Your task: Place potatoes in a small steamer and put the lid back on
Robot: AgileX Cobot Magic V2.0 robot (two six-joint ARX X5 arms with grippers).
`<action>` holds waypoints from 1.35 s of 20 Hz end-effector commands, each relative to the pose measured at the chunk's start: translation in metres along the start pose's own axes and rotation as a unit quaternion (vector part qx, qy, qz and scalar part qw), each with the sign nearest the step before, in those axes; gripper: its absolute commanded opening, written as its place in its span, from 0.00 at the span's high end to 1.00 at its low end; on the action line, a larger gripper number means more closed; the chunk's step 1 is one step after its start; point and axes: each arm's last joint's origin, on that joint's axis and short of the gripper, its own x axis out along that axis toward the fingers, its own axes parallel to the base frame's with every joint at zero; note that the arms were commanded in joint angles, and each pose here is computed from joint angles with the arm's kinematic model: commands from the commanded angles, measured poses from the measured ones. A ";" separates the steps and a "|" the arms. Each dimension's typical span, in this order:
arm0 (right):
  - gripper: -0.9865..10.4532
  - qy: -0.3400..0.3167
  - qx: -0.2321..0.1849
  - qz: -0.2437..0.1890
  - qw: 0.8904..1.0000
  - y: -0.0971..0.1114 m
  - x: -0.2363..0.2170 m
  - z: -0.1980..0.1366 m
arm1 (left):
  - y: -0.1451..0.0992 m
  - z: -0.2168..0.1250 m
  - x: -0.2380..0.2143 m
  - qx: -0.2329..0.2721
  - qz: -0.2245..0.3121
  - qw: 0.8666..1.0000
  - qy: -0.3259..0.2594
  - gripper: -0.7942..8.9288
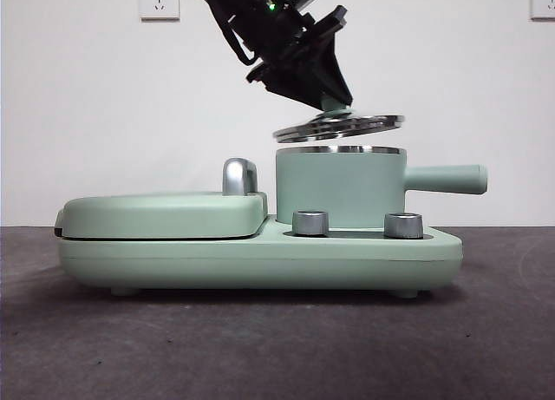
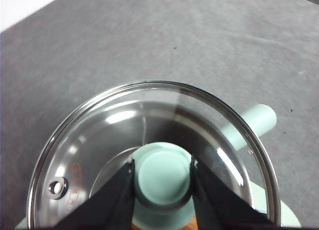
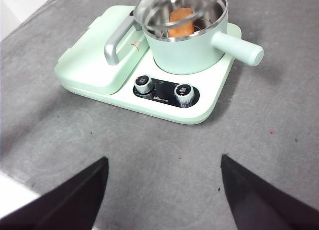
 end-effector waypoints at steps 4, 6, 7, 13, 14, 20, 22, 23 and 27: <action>0.61 -0.009 0.011 0.004 1.000 0.001 -0.001 0.002 | 0.005 0.020 -0.012 -0.015 0.012 0.999 -0.030 0.90; 0.61 -0.010 0.012 0.004 1.000 0.001 -0.001 0.002 | 0.005 0.023 -0.013 -0.014 0.012 0.999 -0.033 0.90; 0.61 -0.011 0.013 0.004 1.000 0.001 -0.001 0.002 | 0.005 0.024 -0.012 -0.014 0.013 0.999 -0.035 0.90; 0.61 -0.011 0.025 0.004 1.000 0.001 -0.001 0.003 | 0.011 0.012 0.009 -0.032 0.009 0.999 -0.014 0.90; 0.61 -0.011 0.025 0.003 1.000 0.001 -0.001 0.002 | 0.012 0.011 0.012 -0.033 0.008 0.999 -0.013 0.90; 0.61 -0.014 0.025 -0.008 1.000 0.000 -0.001 0.003 | 0.008 0.008 0.016 -0.036 0.002 0.999 0.001 0.90; 0.61 -0.014 0.025 -0.009 1.000 0.000 -0.001 0.003 | 0.005 0.007 0.019 -0.034 -0.001 0.999 0.002 0.90; 0.61 -0.014 0.025 -0.009 1.000 0.000 -0.001 0.003 | 0.003 0.008 0.020 -0.032 -0.003 0.999 -0.001 0.90; 0.61 -0.014 0.025 -0.010 1.000 0.000 -0.001 0.003 | -0.004 0.009 0.024 -0.024 -0.009 1.000 -0.001 0.90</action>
